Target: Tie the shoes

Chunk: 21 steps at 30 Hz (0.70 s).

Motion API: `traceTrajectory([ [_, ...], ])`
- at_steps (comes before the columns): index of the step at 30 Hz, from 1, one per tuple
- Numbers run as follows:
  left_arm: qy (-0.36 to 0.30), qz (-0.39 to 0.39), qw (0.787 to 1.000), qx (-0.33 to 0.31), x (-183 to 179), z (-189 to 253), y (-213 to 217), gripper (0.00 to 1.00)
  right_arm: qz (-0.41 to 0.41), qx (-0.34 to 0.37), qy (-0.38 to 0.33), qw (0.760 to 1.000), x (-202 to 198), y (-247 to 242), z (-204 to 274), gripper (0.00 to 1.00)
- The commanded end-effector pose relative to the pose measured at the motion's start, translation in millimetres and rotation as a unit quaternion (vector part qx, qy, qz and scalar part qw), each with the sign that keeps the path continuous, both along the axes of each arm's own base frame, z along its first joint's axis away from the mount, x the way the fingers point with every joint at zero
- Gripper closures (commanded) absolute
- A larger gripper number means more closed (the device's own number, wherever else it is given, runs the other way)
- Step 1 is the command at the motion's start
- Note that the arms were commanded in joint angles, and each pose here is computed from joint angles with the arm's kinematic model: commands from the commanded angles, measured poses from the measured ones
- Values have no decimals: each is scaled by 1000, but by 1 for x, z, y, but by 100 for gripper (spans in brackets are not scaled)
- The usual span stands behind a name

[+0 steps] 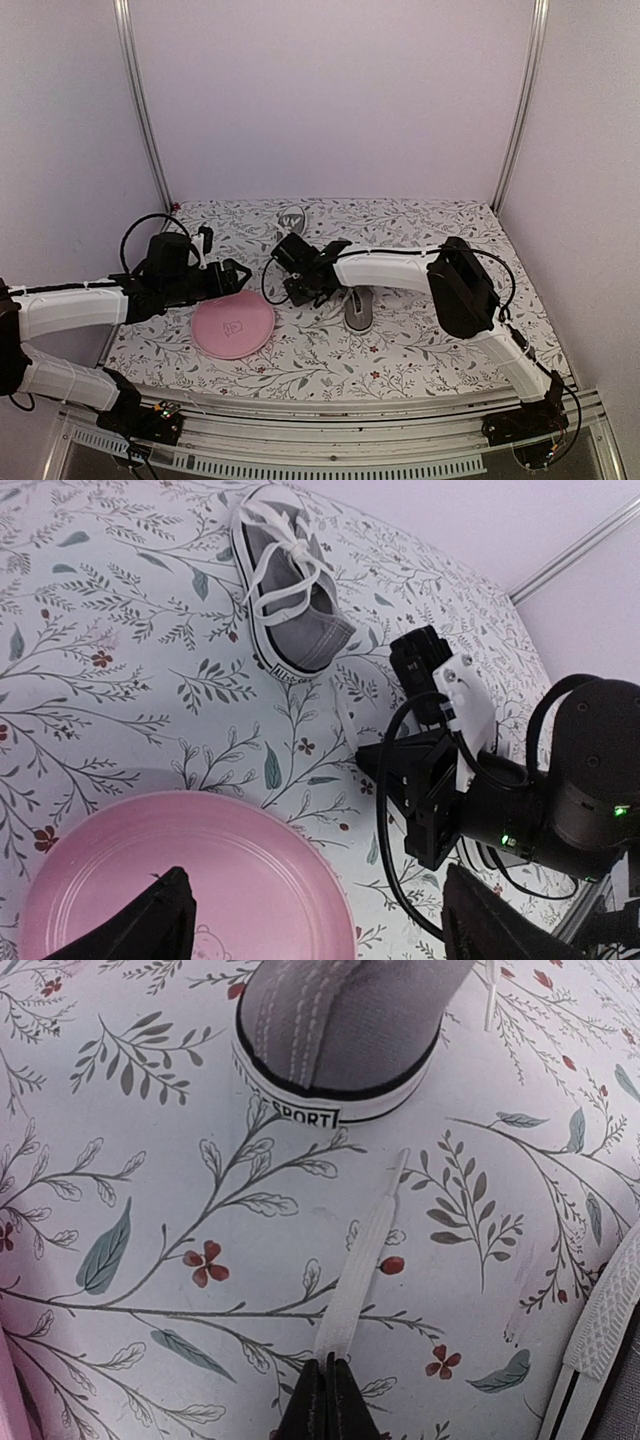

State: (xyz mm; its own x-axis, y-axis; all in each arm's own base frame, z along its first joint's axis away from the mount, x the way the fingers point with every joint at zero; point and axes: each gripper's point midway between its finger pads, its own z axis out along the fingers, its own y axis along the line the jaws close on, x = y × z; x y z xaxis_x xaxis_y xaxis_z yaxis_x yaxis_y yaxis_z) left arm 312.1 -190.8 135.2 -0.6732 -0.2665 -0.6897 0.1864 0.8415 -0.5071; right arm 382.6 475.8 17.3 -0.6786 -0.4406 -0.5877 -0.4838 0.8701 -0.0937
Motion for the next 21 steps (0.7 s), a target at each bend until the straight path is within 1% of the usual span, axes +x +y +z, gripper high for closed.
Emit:
traceTrajectory([
  [1, -19, -12, 1000, -14, 4, 8, -4, 16, -17, -16, 56, 998, -11, -26, -18, 98],
  [4, -32, -32, 999, -21, 10, 13, -15, 16, -19, 84, 41, 995, 3, -18, 34, 98],
  [5, -37, -46, 998, -27, 11, 15, -21, 16, -18, 123, 30, 992, 8, -19, 66, 98],
  [6, -44, -58, 997, -32, 13, 18, -27, 17, -16, 154, 24, 988, 12, -20, 85, 98],
  [9, -64, -99, 992, -45, 18, 25, -50, 17, -15, 208, 14, 978, 19, -31, 123, 98],
  [13, -88, -161, 981, -54, 24, 35, -94, 18, -23, 239, -8, 971, 24, -55, 159, 98],
  [14, -93, -179, 978, -59, 25, 35, -106, 18, -26, 245, -8, 969, 25, -60, 161, 98],
  [16, -108, -215, 968, -75, 24, 40, -130, 18, -27, 270, -17, 962, 24, -72, 180, 98],
  [19, -130, -255, 954, -87, 27, 39, -163, 18, -37, 294, -26, 955, 21, -89, 197, 98],
  [20, -117, -260, 955, -79, 32, 26, -170, 19, -38, 295, -28, 954, 21, -93, 198, 98],
  [21, -106, -243, 962, -69, 43, 21, -172, 21, -41, 294, -28, 955, 22, -97, 196, 98],
])
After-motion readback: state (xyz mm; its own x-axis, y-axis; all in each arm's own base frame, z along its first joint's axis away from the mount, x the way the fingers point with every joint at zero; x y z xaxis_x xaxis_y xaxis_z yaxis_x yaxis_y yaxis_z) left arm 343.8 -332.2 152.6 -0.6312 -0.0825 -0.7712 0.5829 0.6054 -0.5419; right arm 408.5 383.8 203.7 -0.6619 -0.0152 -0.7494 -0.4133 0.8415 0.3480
